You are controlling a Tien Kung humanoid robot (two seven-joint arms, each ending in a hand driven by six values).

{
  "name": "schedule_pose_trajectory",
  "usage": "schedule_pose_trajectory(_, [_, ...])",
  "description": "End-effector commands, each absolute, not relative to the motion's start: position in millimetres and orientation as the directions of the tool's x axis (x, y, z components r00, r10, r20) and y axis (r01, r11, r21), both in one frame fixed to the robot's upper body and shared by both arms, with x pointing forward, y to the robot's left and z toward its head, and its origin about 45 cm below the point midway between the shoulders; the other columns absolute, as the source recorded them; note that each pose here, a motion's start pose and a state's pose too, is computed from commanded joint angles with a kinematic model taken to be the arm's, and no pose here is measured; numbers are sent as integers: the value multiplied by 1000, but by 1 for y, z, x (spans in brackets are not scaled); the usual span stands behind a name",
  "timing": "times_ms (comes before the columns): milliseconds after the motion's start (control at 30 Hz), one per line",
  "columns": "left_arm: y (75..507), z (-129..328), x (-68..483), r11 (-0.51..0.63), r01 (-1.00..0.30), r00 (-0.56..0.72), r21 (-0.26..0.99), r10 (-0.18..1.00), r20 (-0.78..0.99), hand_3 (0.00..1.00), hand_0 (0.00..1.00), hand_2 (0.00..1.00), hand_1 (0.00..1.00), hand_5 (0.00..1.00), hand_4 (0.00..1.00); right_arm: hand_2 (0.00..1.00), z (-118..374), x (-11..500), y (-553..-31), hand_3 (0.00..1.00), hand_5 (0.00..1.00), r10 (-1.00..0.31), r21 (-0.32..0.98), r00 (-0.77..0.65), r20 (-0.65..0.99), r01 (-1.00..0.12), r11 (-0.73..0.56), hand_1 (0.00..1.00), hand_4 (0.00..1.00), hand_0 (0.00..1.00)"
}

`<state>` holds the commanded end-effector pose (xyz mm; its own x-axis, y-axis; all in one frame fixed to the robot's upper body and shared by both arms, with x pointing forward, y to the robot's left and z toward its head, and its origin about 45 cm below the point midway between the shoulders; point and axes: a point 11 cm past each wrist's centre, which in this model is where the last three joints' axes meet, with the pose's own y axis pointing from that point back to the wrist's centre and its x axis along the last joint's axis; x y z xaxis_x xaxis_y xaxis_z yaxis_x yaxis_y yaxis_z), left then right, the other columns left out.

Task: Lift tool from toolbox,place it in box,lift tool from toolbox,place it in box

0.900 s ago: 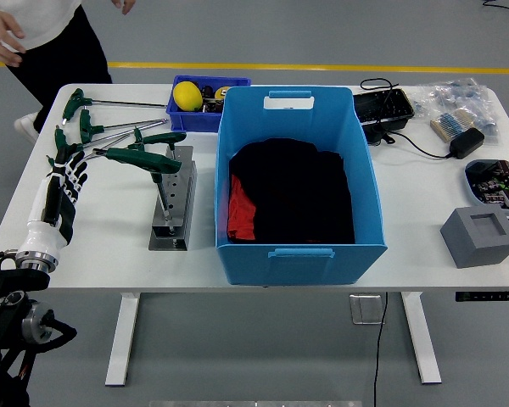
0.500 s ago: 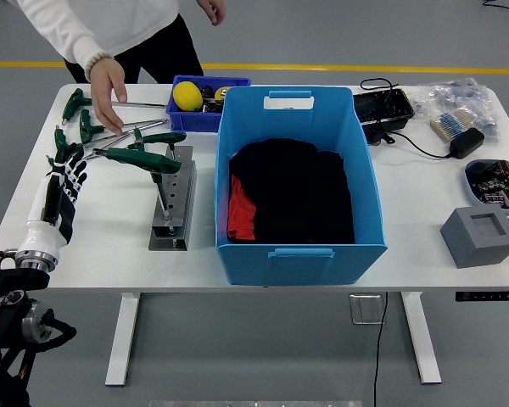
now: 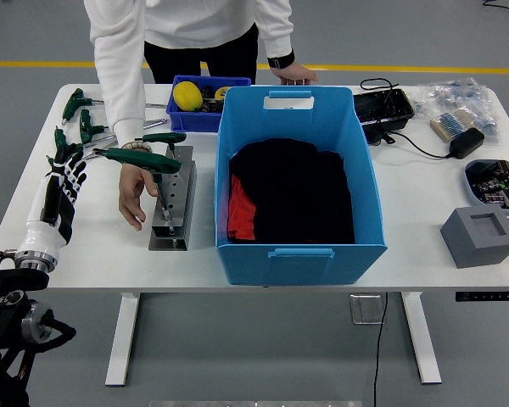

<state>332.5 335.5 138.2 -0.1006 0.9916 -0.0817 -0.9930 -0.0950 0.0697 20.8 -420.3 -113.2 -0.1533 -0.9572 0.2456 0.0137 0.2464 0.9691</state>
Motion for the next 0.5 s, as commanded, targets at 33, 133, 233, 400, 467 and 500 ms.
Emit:
schedule_pose_trajectory(33, [335,138,332,-94,-993,-100,70,992,-81,998,998,998,998,998,998,775,-113,21,-420,651,747,-957,969,-153,246,14,246,678,775,653])
schedule_pose_trajectory(133, [335,138,333,-92,-993,-98,71,992,-78,998,998,998,998,998,998,776,-113,20,-420,652,747,-957,969,-152,246,15,247,678,775,652])
schedule_pose_trajectory(233, [335,138,332,-93,-993,-99,71,992,-77,998,998,998,998,998,998,776,-113,20,-420,652,747,-957,969,-151,246,15,247,678,775,652])
schedule_pose_trajectory(400, [336,137,331,-97,-993,-102,73,992,-76,998,998,998,998,998,998,777,-114,19,-420,653,747,-957,969,-150,247,17,247,678,775,653])
schedule_pose_trajectory(467, [337,137,331,-97,-993,-103,73,992,-74,998,998,998,998,998,998,778,-114,18,-420,653,746,-957,969,-149,247,18,247,678,776,651])
schedule_pose_trajectory(500, [337,137,331,-98,-993,-103,72,992,-74,998,998,998,998,998,998,778,-114,18,-420,653,746,-957,969,-149,247,19,247,678,776,651])
